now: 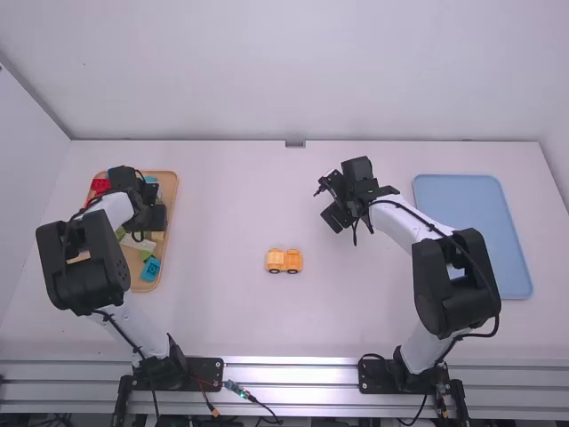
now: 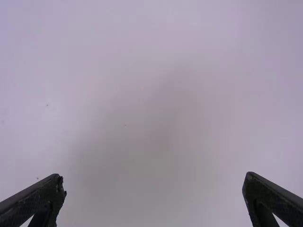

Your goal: Assemble lego blocks to make yellow taxi

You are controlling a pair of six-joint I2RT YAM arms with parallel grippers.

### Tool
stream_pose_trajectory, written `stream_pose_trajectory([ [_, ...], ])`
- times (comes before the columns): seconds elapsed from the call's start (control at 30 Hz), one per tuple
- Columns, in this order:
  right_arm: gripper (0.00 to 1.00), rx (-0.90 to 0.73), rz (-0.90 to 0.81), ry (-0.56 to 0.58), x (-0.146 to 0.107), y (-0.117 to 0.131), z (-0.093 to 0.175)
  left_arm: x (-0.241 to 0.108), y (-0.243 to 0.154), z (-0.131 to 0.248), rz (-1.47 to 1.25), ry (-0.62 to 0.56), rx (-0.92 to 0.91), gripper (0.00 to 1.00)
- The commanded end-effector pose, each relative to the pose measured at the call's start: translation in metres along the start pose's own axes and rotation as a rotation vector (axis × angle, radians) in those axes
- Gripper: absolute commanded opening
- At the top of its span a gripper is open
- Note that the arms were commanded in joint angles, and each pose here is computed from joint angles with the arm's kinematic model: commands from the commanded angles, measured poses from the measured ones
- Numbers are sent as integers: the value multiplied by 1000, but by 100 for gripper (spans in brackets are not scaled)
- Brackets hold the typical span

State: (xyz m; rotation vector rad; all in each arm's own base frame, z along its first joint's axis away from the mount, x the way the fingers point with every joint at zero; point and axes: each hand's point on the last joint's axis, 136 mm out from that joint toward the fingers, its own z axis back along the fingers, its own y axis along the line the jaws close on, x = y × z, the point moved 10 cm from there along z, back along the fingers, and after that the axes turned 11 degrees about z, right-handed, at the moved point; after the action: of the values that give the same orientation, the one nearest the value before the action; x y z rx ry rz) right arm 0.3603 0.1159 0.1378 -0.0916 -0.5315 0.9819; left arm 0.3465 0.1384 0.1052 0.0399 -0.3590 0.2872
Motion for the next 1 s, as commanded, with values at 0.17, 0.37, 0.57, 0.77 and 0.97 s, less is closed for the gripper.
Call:
stream_pose_trajectory([
  [0.17, 99, -29, -4, -41, 10, -8, 12, -8, 2, -3, 2, 21, 8, 44],
  [0.37, 99, -28, -3, -41, 11, -8, 12, -9, 2, -3, 2, 25, 9, 43],
  [0.57, 99, -27, -5, -39, 10, -8, 12, -10, 1, -3, 3, 36, 5, 44],
  [0.77, 99, -28, -6, -38, 10, -9, 12, -11, 1, -3, 2, 43, 5, 42],
  [0.97, 99, -27, -4, -38, 10, -8, 12, -12, 1, -3, 3, 43, 5, 40],
])
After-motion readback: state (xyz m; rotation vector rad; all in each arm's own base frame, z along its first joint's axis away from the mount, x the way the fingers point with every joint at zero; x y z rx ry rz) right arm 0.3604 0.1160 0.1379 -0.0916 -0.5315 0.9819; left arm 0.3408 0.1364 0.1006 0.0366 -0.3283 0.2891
